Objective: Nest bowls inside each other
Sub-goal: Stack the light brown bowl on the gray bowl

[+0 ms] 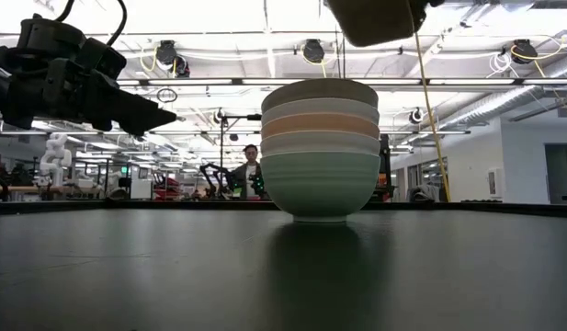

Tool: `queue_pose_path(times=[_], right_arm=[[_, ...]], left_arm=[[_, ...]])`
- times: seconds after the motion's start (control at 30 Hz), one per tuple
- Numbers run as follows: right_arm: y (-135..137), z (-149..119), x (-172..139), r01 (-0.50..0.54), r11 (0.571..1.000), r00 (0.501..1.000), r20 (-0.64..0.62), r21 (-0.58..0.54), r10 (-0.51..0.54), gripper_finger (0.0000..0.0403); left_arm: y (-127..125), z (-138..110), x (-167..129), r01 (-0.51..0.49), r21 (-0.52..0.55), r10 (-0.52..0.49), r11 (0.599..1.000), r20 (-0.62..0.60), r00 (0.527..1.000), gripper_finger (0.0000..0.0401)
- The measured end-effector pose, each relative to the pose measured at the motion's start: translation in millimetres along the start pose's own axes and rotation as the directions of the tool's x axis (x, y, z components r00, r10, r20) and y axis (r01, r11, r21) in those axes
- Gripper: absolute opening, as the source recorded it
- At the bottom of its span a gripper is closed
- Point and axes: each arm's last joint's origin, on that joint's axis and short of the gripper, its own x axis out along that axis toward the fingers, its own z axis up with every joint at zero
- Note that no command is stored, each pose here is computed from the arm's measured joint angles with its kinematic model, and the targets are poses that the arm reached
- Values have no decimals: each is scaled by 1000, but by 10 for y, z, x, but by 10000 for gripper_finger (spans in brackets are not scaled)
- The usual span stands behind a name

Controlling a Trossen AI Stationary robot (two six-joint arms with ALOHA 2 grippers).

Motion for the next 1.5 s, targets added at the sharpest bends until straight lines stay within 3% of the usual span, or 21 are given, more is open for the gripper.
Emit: queue_pose_path(times=[0.23,0.43,0.6,1.0,1.5], right_arm=[[-288,263,86,48,997,994,-100,53,-43,1],[-590,364,164,-48,984,989,-132,173,72,2],[-804,337,196,-9,970,978,-198,241,58,3],[-919,338,403,-51,962,942,-306,269,136,3],[-1117,683,834,-10,956,803,-567,293,182,1]], left_arm=[[-3,-33,0,3,5,-3,1000,-32,999,271],[-5,-52,-1,5,8,-5,1000,-50,999,271],[-7,-67,-2,7,3,-7,1000,-65,998,271],[-8,-77,-3,8,-4,-8,1000,-75,997,271],[-9,-82,-3,7,-11,-8,1000,-80,997,271]])
